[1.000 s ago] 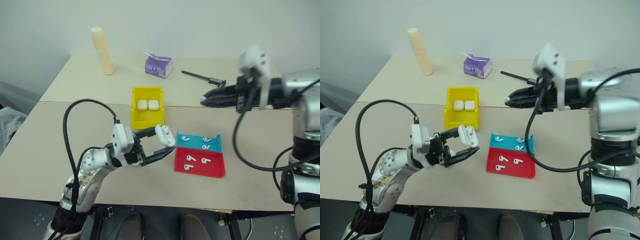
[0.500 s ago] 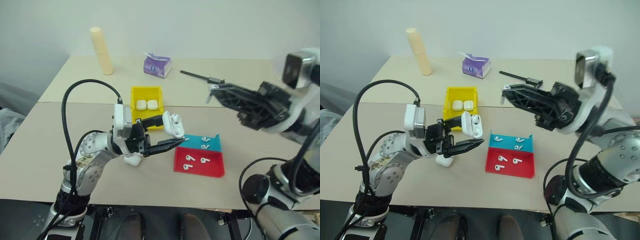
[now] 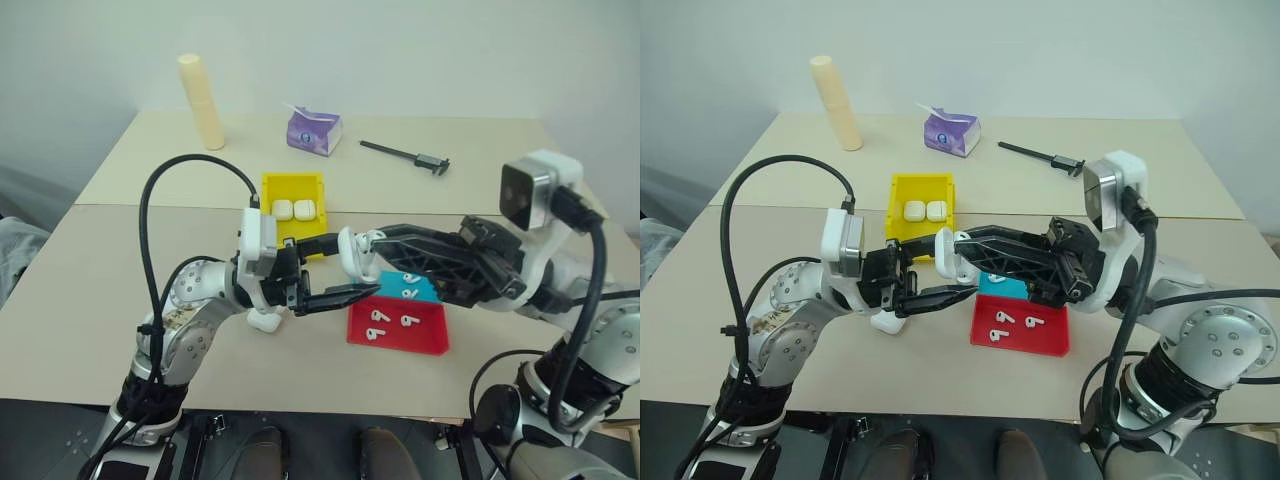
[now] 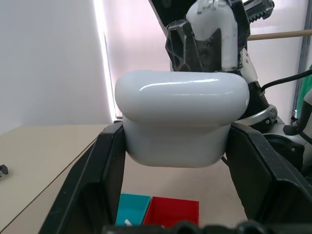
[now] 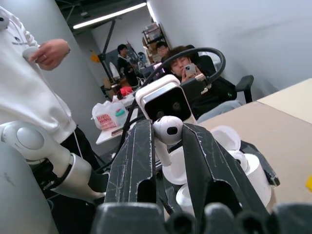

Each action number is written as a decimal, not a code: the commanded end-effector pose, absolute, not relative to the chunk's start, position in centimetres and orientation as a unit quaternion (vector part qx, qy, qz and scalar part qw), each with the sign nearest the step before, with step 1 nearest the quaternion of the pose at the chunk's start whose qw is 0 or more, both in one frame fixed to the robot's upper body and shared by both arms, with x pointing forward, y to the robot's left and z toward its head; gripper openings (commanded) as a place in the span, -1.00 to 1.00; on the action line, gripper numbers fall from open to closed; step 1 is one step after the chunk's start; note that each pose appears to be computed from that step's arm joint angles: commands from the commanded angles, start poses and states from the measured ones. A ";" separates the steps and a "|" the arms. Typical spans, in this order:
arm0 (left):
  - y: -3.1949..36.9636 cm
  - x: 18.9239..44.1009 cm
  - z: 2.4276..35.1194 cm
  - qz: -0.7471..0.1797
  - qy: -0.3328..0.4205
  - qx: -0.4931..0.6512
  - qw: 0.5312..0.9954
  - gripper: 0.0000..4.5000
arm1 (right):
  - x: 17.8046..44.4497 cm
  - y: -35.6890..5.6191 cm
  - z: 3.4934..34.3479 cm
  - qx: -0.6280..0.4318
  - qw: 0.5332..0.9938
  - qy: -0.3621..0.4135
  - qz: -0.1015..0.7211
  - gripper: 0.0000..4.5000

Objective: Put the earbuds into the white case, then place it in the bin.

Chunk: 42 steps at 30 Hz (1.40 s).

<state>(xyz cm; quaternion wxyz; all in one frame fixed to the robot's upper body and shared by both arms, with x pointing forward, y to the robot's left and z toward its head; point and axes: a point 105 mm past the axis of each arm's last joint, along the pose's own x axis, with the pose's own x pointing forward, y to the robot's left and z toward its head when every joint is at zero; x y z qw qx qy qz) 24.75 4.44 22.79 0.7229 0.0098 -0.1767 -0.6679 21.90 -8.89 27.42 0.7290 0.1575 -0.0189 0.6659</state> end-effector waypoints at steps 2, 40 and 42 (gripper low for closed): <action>4.3 24.4 23.6 -0.670 -0.200 0.017 0.714 0.24 | 21.5 -8.7 27.8 0.148 0.731 -0.037 0.665 -0.72; 4.5 25.4 22.8 -0.655 -0.198 0.015 0.729 0.24 | 21.3 -10.1 26.3 0.076 0.756 -0.037 0.649 0.09; 4.5 25.8 22.3 -0.653 -0.190 0.021 0.733 0.24 | 21.3 -10.8 27.0 0.069 0.756 -0.049 0.649 0.09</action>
